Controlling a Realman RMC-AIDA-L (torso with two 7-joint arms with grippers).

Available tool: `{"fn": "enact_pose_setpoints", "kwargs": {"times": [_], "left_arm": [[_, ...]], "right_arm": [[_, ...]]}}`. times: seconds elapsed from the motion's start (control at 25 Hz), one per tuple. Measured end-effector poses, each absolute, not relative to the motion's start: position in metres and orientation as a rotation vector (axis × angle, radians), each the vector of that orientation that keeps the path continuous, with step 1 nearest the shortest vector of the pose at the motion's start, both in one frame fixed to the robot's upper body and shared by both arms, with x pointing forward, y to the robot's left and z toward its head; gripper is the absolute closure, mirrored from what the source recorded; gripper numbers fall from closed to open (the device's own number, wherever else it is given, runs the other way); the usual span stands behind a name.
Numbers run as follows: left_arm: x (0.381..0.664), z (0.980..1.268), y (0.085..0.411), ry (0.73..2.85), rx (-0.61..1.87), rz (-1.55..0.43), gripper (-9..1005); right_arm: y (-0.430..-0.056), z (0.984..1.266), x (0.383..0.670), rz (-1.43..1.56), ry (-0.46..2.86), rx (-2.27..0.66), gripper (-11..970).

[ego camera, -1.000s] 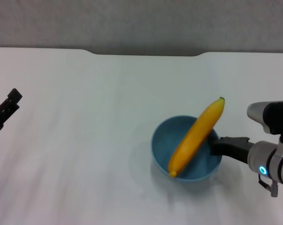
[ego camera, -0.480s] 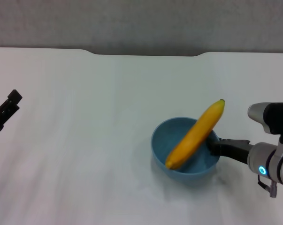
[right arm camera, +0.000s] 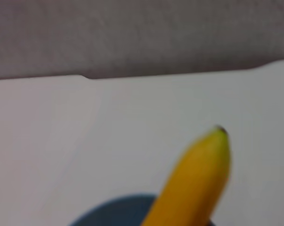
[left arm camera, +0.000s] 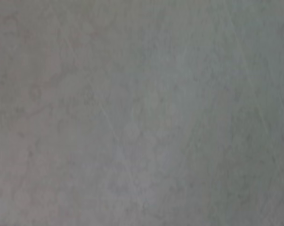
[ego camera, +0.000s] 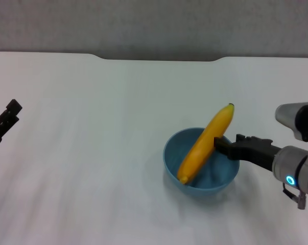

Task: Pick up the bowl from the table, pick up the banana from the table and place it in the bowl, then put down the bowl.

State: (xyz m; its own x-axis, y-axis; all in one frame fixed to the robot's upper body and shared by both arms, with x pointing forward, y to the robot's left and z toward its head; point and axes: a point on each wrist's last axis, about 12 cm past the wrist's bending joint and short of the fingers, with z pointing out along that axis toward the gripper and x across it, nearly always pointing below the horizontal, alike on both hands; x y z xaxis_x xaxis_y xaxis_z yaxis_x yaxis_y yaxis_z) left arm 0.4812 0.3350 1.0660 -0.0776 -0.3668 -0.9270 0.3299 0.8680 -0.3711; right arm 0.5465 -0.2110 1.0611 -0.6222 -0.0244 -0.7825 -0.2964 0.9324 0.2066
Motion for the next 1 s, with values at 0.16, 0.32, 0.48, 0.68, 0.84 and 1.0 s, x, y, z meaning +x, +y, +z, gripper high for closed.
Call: {"fn": "enact_pose_setpoints", "kwargs": {"times": [0.16, 0.32, 0.48, 0.68, 0.84, 1.0], "left_arm": [[0.48, 1.066, 0.337, 1.541, -0.033, -0.573, 88], [0.477, 1.064, 0.341, 1.528, -0.053, -0.575, 88], [0.468, 1.062, 0.346, 1.461, -0.079, -0.565, 88], [0.458, 1.059, 0.351, 1.388, -0.085, -0.517, 88], [0.453, 1.051, 0.352, 1.383, -0.095, -0.49, 88], [0.453, 1.049, 0.348, 1.37, -0.065, -0.483, 88]], "right_arm": [[-0.221, 1.088, 0.533, 0.343, 2.086, -0.288, 369], [-0.229, 1.11, 0.523, 0.272, 1.939, -0.294, 260], [-0.235, 1.12, 0.515, 0.205, 1.796, -0.239, 117], [-0.236, 1.12, 0.503, 0.152, 1.67, -0.186, 83], [-0.231, 1.111, 0.491, 0.095, 1.543, -0.185, 84], [-0.223, 1.098, 0.479, 0.06, 1.418, -0.219, 90]]}}
